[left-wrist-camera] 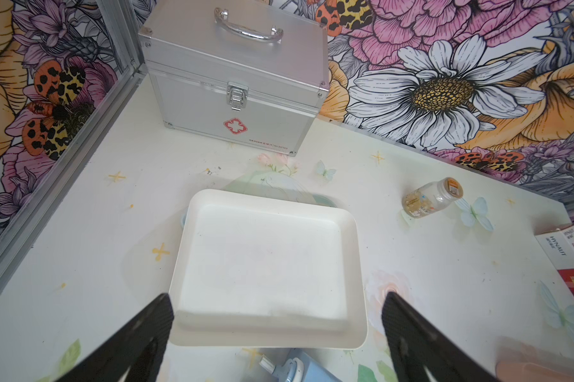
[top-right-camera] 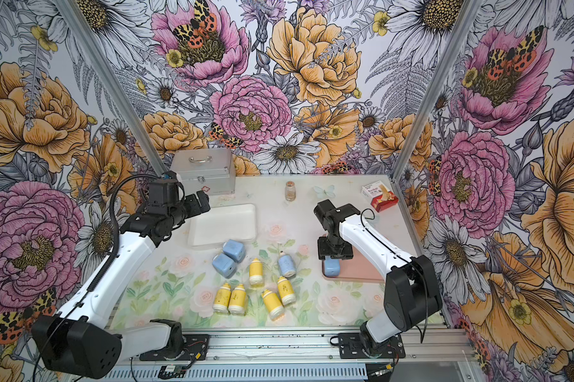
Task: Place the pencil sharpeners by color into the storage box
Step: Place the pencil sharpener in the storage box, then pick up the pencil sharpener from the center of the board.
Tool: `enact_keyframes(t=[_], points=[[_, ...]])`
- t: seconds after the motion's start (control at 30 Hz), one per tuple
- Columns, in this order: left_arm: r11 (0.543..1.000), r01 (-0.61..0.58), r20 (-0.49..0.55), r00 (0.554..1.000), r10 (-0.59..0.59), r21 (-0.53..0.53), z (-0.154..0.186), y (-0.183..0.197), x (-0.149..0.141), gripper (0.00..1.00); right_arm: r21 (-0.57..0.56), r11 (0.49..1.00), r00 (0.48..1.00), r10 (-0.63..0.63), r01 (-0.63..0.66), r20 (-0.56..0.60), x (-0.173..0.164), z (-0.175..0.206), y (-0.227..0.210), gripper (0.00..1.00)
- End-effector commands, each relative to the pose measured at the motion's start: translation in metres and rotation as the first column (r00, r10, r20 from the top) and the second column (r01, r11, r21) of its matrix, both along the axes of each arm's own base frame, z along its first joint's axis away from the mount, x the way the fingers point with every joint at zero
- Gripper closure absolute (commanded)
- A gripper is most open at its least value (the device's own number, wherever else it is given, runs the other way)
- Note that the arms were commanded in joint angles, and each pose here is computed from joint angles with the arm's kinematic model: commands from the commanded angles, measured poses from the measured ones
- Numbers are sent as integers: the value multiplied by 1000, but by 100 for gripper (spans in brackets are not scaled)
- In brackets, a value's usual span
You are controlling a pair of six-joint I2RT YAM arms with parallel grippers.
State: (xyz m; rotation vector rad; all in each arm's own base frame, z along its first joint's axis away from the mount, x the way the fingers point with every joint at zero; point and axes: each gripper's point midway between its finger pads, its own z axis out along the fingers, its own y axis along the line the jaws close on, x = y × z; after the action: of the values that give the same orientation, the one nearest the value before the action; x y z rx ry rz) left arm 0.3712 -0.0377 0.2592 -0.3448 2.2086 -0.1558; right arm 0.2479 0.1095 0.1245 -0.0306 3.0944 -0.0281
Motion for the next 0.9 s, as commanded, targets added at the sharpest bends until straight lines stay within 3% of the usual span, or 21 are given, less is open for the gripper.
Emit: enact_keyframes(t=[0.0,0.23,0.5,0.87], points=[[1000,0,-6,1000,0,-14,-2,1,-1,2,6,997,995,71,-72,65,5,26,13,33],[1000,-2,-3,1000,2,-11,0,2,-2,1,40,976,974,210,-214,87,12,40,58,33],[1000,-5,-2,1000,5,-15,0,4,-2,1,40,935,935,350,-353,56,3,29,115,33],[1000,-6,-2,1000,6,-20,0,5,-2,1,71,909,911,412,-412,7,-7,1,155,33]])
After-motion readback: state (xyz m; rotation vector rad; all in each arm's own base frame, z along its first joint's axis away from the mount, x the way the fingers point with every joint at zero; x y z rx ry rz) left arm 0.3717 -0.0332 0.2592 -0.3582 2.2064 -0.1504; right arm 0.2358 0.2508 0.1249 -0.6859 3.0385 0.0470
